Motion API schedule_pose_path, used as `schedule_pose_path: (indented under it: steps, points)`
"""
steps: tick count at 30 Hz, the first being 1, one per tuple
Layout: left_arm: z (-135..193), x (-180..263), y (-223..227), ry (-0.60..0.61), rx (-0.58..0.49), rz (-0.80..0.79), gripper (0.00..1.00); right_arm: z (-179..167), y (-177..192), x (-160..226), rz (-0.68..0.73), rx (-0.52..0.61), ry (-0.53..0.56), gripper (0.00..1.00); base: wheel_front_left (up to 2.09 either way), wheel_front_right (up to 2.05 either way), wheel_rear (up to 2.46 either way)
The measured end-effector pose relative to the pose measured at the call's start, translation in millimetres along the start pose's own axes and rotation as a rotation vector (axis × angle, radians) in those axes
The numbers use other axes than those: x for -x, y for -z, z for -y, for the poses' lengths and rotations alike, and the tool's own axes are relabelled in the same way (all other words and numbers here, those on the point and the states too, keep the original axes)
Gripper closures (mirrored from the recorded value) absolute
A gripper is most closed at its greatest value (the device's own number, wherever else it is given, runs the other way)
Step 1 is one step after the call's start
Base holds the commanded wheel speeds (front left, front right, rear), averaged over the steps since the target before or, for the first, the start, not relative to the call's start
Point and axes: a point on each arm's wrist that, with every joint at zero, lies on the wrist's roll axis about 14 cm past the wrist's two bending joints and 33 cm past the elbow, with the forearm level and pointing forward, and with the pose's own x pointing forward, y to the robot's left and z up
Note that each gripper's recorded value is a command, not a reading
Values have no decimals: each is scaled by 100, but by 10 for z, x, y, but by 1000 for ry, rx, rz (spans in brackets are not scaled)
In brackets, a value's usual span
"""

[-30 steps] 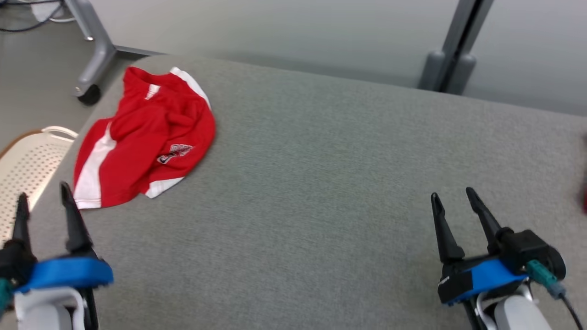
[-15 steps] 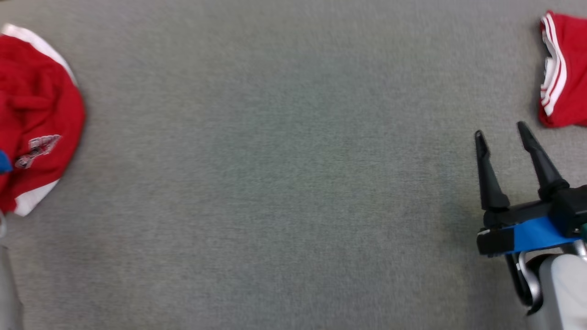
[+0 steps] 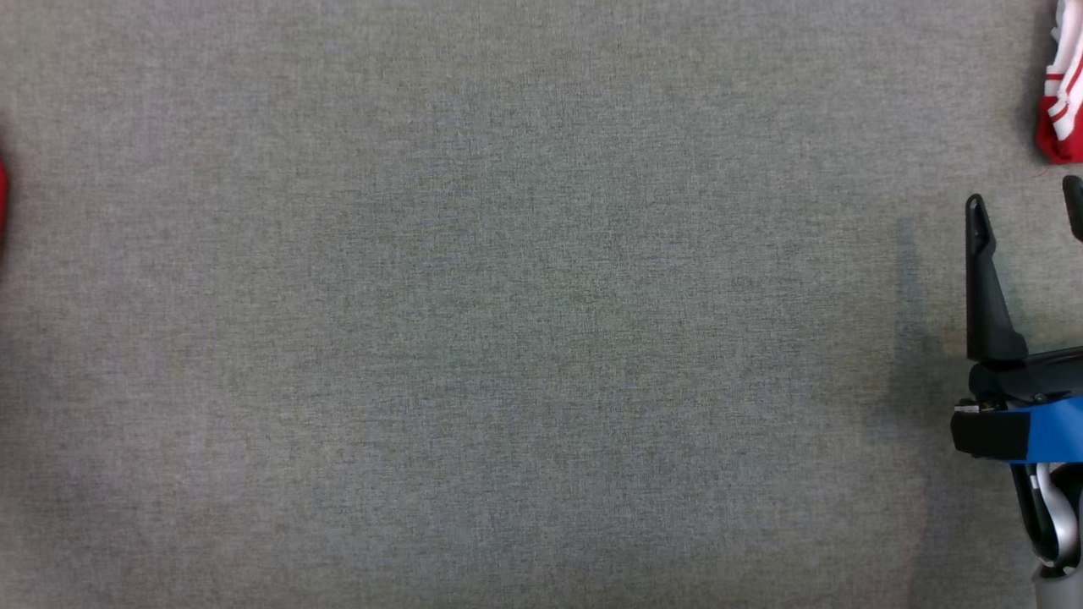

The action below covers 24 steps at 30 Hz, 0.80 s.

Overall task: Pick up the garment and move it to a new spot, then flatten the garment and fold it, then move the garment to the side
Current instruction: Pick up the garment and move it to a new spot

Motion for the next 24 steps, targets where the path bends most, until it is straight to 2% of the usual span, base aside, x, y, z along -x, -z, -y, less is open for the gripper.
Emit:
schedule_pose_path:
  steps: [7,14,15,16,17,20,24]
  points:
    - [-6,4,563,7,-3,-340,0,15,-33,-42,2,14,-3,0,0,0,0]
    - [-32,73,695,-1,38,-519,0,-3,-61,-37,2,18,-9,0,0,0,0]
    - [-31,78,704,0,39,-541,27,-5,-64,-33,3,18,-10,0,0,0,0]
    - [-23,84,712,0,49,-559,81,-6,-69,-31,4,18,-10,0,0,0,0]
    - [-6,98,732,5,60,-580,100,-6,-74,-29,5,18,-11,0,0,0,0]
    - [40,131,769,11,98,-616,100,8,-100,-14,9,19,-7,0,0,0,0]
    - [79,125,698,24,109,-584,100,31,-124,17,10,17,-1,0,0,0,0]
